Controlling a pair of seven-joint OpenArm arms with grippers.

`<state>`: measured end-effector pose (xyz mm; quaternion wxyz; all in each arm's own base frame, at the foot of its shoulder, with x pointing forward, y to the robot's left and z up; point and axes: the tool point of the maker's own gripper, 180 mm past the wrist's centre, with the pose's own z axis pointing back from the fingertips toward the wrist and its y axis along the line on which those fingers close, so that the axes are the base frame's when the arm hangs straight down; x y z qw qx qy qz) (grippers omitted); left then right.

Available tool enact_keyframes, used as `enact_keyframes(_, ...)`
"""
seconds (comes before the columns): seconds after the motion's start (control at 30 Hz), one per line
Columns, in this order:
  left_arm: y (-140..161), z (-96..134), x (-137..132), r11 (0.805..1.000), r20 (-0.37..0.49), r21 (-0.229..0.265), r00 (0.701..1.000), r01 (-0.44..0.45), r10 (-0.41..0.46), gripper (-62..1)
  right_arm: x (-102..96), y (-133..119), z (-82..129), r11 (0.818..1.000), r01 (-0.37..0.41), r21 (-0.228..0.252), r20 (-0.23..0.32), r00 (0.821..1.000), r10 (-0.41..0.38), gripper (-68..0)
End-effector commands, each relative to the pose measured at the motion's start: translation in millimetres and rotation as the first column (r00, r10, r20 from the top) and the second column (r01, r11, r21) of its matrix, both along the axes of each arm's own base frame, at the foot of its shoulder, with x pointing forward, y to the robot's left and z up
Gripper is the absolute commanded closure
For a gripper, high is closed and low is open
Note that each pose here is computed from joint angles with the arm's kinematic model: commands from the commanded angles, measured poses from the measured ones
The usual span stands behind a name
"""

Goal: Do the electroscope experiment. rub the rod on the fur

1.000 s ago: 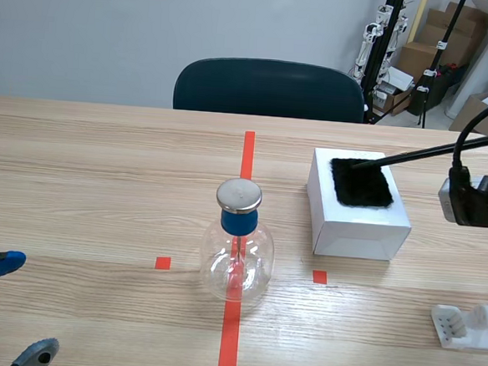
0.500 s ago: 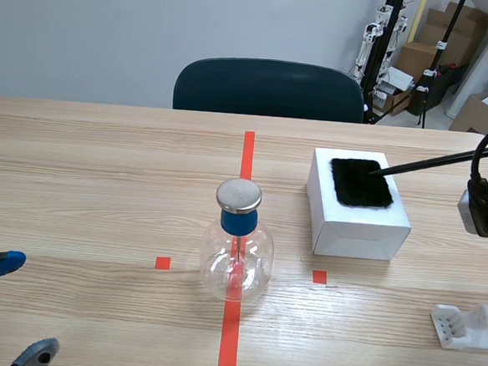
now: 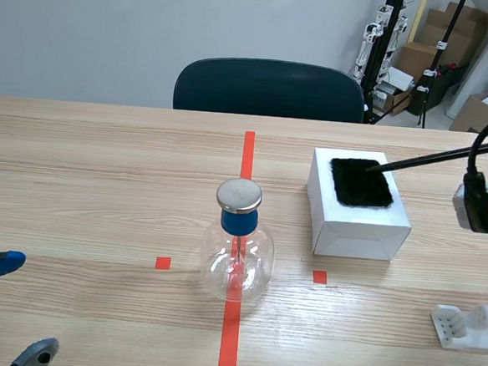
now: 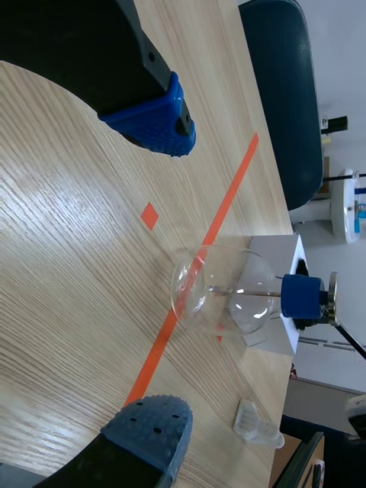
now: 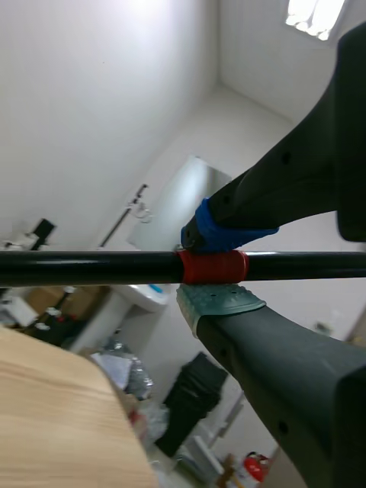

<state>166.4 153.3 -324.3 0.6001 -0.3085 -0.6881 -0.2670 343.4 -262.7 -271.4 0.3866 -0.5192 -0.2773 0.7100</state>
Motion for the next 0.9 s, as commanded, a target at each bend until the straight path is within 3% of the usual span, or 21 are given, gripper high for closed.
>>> enact_keyframes(0.0, 4.3, 5.2, 1.7, 1.0, 0.016, -0.008, 1.0, -0.008, 0.008, -62.3, 4.9, 6.5, 10.9, 0.999, -0.041, -0.003, 0.019, 0.999, 0.041, 0.0)
enact_keyframes(0.1, 4.3, 5.2, 1.7, 1.0, 0.016, -0.008, 1.0, -0.008, 0.008, -62.3, 4.4, 8.5, 9.5, 0.999, -0.052, 0.0, 0.011, 0.999, 0.052, 0.0)
enact_keyframes(0.3, 4.3, 5.2, 1.7, 1.0, 0.016, -0.008, 1.0, -0.008, 0.008, -62.3, 7.1, -9.6, 19.9, 0.999, 0.047, -0.019, 0.071, 0.996, -0.045, 0.0)
enact_keyframes(0.5, 4.3, 5.2, 1.7, 1.0, 0.016, -0.008, 1.0, -0.008, 0.008, -62.3, 2.4, 9.1, 6.1, 0.999, -0.049, 0.024, -0.004, 0.999, 0.049, 0.0)
enact_keyframes(0.73, 4.3, 5.2, 1.7, 1.0, 0.016, -0.008, 1.0, -0.008, 0.008, -62.3, -9.7, -14.6, -0.2, 0.999, 0.039, 0.01, -0.019, 0.999, -0.039, 0.0)
enact_keyframes(0.87, 4.3, 5.3, 1.6, 1.0, 0.017, -0.008, 1.0, -0.008, 0.008, -62.3, -8.7, -11.0, 0.7, 0.999, 0.028, 0.026, -0.019, 0.999, -0.027, 0.0)
